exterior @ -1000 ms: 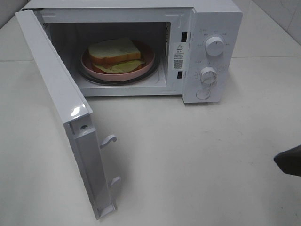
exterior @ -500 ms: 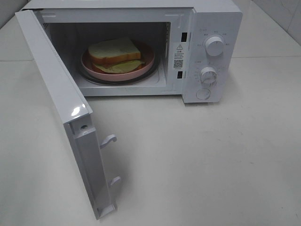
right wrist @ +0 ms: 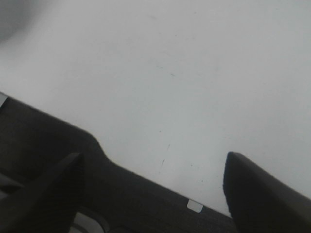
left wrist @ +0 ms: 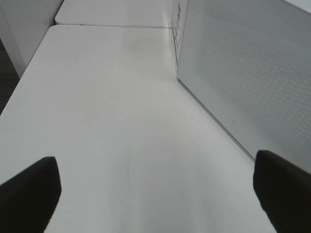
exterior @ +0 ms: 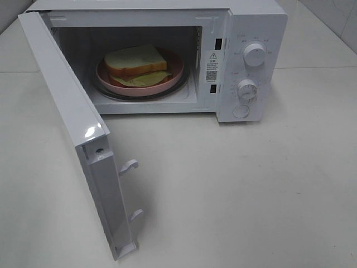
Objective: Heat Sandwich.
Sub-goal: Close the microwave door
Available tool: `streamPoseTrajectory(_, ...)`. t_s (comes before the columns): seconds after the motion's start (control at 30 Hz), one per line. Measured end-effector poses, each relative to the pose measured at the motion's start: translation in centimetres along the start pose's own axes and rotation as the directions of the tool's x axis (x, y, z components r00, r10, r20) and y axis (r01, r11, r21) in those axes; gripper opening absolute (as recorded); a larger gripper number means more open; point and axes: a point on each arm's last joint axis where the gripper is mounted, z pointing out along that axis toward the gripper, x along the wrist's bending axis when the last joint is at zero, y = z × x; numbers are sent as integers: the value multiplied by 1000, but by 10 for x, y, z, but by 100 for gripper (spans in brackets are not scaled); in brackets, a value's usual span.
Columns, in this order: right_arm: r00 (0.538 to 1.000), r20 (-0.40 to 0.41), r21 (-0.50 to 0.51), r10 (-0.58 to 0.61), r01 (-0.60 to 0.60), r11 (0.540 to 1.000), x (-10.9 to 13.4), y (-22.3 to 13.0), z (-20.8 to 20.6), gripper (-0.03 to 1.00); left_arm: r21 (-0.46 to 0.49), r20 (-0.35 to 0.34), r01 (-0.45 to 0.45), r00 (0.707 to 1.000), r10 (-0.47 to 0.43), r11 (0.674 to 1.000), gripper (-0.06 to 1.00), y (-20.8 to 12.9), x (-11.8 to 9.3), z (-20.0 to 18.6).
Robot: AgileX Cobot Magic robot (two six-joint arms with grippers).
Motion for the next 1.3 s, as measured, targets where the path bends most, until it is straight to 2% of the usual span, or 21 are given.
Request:
streamPoseTrajectory(0.03, 999, 39, -31, 31, -30, 999, -2, -4, -4, 76, 0, 0, 0, 1000, 0, 1000, 99, 0, 0, 0)
streamPoseTrajectory(0.27, 977, 141, -165, 158, -134, 977, -3, -15, -12, 76, 0, 0, 0, 1000, 0, 1000, 99, 0, 0, 0)
streamPoseTrajectory(0.6, 944, 207, -246, 256, -203, 948, 0, -34, 9, 76, 0, 0, 0, 1000, 0, 1000, 99, 0, 0, 0)
streamPoseTrajectory(0.8, 922, 237, -352, 308, -214, 911, 5, -43, 1, 76, 0, 0, 0, 1000, 0, 1000, 99, 0, 0, 0)
streamPoseTrajectory(1.3, 918, 241, -354, 314, -217, 910, 5, -43, 1, 76, 0, 0, 0, 1000, 0, 1000, 99, 0, 0, 0)
